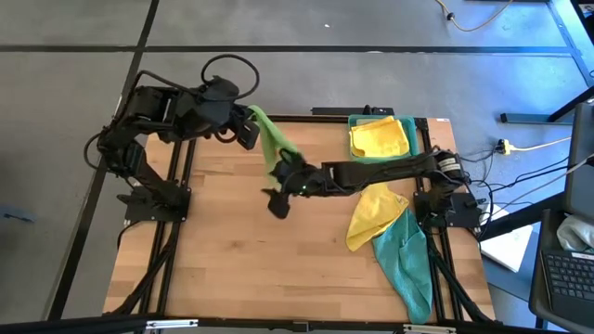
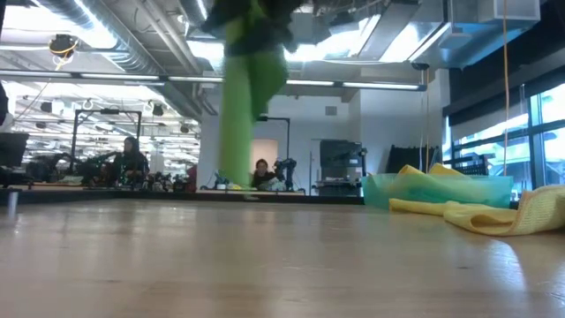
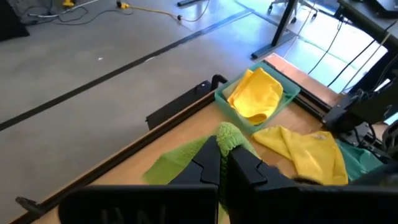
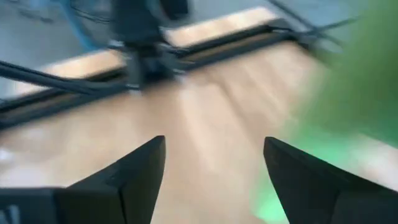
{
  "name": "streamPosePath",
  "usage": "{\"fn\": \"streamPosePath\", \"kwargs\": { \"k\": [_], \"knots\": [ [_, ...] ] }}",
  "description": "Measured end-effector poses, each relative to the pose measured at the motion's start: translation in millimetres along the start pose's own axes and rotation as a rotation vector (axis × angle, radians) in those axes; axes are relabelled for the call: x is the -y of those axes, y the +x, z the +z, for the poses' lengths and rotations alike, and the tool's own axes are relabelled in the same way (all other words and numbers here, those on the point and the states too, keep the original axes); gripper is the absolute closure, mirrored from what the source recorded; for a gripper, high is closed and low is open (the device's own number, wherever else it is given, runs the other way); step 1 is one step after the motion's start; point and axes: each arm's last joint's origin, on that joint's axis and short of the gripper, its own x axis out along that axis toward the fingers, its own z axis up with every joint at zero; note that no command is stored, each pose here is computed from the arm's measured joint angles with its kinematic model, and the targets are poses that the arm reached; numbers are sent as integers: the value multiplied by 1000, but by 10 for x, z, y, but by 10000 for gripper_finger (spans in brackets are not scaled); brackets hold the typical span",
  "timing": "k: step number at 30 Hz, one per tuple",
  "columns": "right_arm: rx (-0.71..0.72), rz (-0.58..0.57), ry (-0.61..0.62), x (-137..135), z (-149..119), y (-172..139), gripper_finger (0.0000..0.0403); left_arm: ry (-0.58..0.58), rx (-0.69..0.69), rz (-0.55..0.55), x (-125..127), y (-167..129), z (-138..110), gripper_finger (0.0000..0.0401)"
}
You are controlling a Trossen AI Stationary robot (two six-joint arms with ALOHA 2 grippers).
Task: Fold microfiber towels
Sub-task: Fold the green microfiber cloth
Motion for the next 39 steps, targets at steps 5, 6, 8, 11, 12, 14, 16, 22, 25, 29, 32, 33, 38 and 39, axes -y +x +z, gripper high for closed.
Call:
{"fn": "streamPosePath", "kwargs": {
  "k": [5, 6, 8, 11, 12, 14, 16, 22, 25, 29, 32, 33, 38, 39],
  "knots": [
    [-43, -169, -27, 168, 31, -156, 130, -4, 12, 3, -45, -49, 8, 401],
    [-40, -173, -24, 193, 61, -200, 130, -2, 14, 3, -55, -60, 9, 401],
    [-16, -170, -12, 215, 122, -266, 130, -4, 17, 1, -70, -78, 11, 401],
    [1, -168, -8, 222, 163, -322, 130, -5, 18, 0, -74, -83, 13, 401],
    [9, -180, -8, 225, 170, -330, 130, -5, 17, 1, -71, -79, 12, 401],
    [20, -204, -8, 234, 183, -350, 130, -4, 17, 0, -70, -78, 12, 401],
    [17, -221, -12, 243, 179, -358, 130, -5, 17, 1, -70, -78, 12, 401],
    [18, -301, -26, 283, 184, -423, 130, -5, 17, 0, -70, -78, 12, 401],
    [17, -342, -35, 311, 200, -495, 130, -4, 16, 2, -71, -78, 10, 401],
    [33, -408, -51, 352, 236, -604, 130, 0, 12, 5, -75, -78, 6, 401],
    [42, -438, -87, 374, 264, -650, 130, -3, 12, 8, -76, -78, 5, 401],
    [42, -443, -91, 382, 268, -653, 130, -5, 12, 7, -75, -77, 5, 401],
    [35, -460, -104, 466, 293, -632, 130, -16, 12, -6, -60, -86, 2, 401],
    [33, -461, -102, 484, 298, -627, 130, -19, 12, -8, -55, -90, -1, 401]
  ]
}}
